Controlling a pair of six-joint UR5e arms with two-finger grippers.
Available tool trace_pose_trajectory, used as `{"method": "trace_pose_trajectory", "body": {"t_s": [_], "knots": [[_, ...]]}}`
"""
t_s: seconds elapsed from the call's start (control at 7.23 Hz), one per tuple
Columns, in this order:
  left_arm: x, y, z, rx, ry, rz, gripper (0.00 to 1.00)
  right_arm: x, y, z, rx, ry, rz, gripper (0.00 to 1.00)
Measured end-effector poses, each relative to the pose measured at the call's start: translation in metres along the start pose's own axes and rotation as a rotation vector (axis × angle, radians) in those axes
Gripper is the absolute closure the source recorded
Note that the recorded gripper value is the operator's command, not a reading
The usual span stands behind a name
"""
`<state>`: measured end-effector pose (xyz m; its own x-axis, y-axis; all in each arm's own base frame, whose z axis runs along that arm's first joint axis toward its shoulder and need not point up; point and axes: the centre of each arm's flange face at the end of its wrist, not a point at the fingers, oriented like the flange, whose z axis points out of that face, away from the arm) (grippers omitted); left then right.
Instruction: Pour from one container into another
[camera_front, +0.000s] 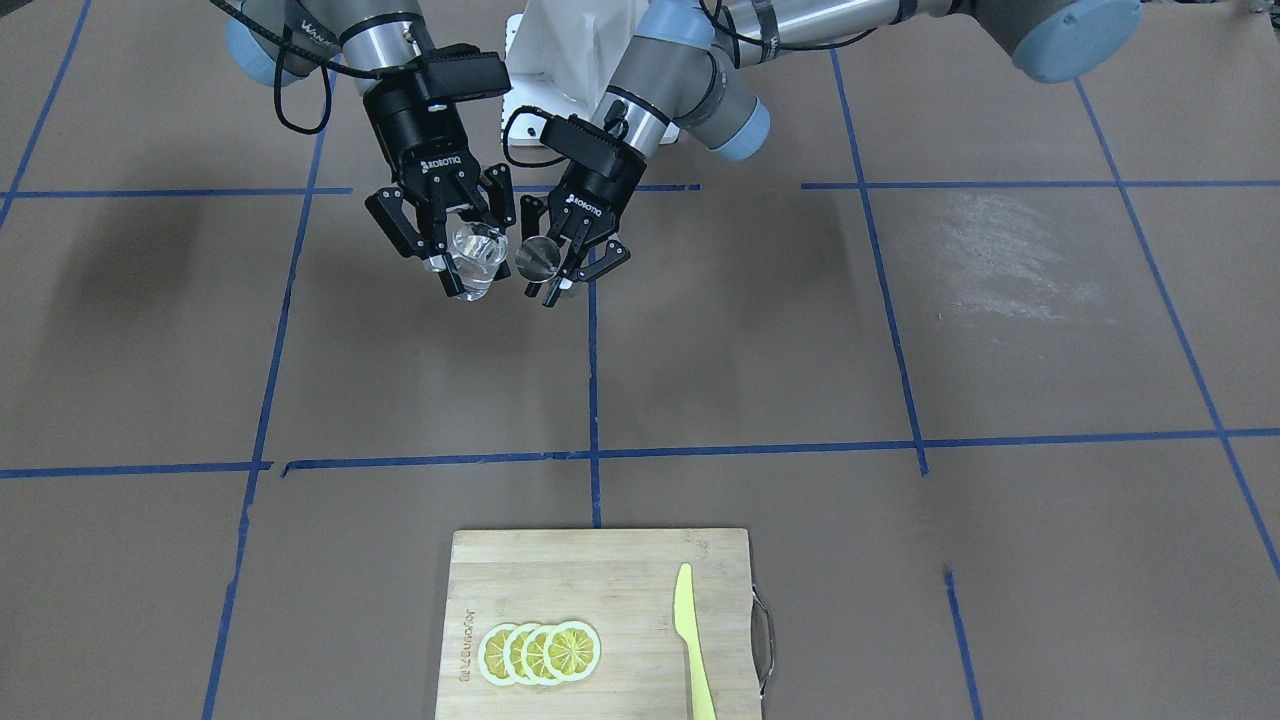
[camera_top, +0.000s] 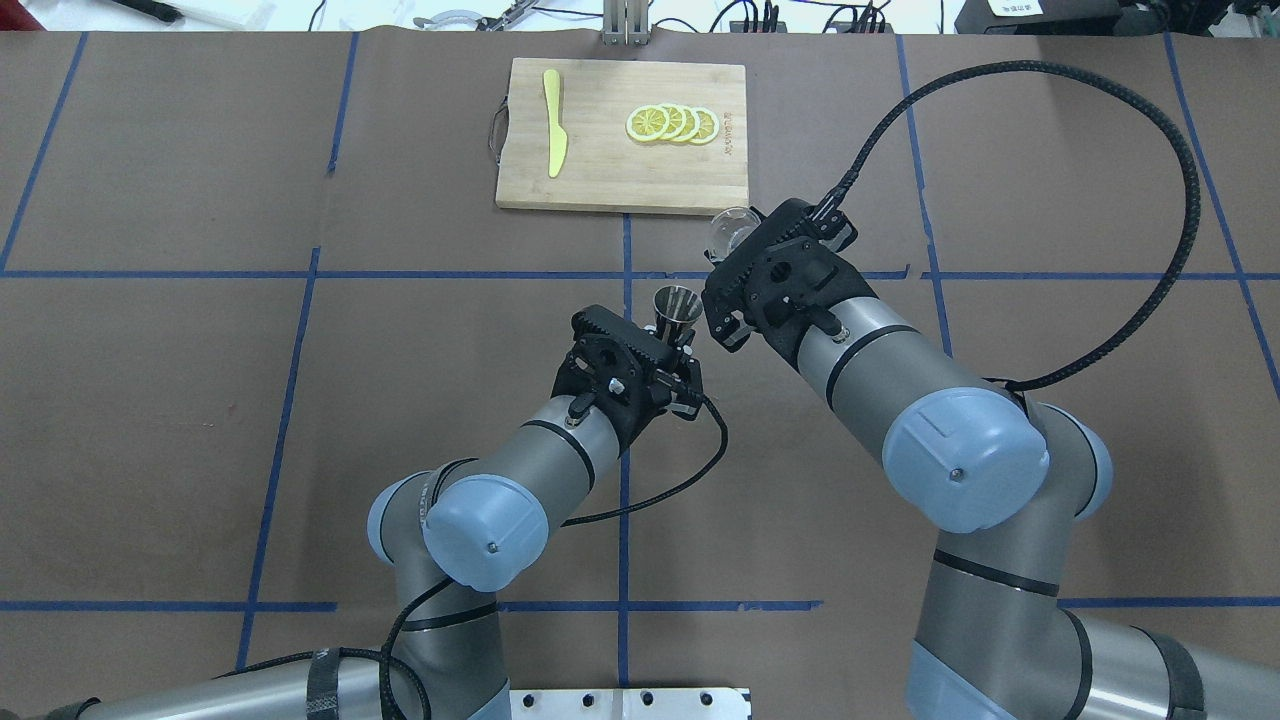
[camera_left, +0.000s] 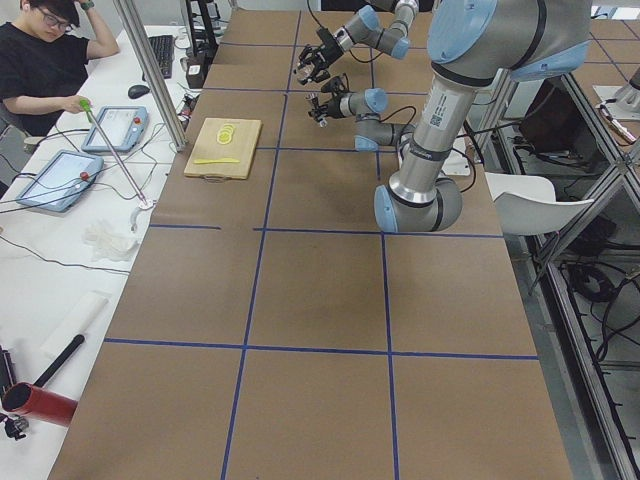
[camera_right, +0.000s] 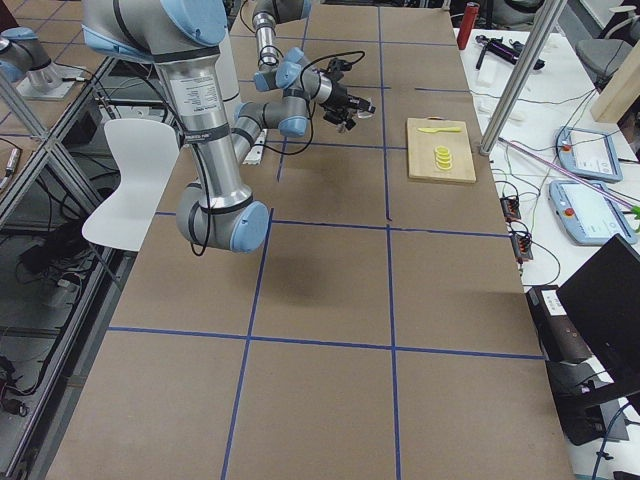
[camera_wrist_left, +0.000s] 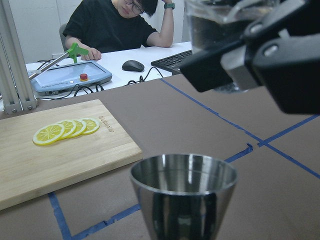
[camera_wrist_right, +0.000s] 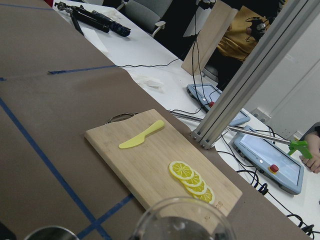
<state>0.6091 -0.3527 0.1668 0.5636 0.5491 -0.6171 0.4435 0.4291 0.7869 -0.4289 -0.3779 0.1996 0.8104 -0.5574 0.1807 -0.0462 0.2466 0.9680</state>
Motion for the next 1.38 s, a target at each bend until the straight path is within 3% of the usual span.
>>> {"method": "trace_pose_trajectory", "body": {"t_s": [1.38], "knots": [[0.0016,-0.0016,0.0005,0.004,0.003,-0.003,1.00,-0.0013,-0.0064,-0.0084,0.017,-0.007,-0.188,1.00]]}}
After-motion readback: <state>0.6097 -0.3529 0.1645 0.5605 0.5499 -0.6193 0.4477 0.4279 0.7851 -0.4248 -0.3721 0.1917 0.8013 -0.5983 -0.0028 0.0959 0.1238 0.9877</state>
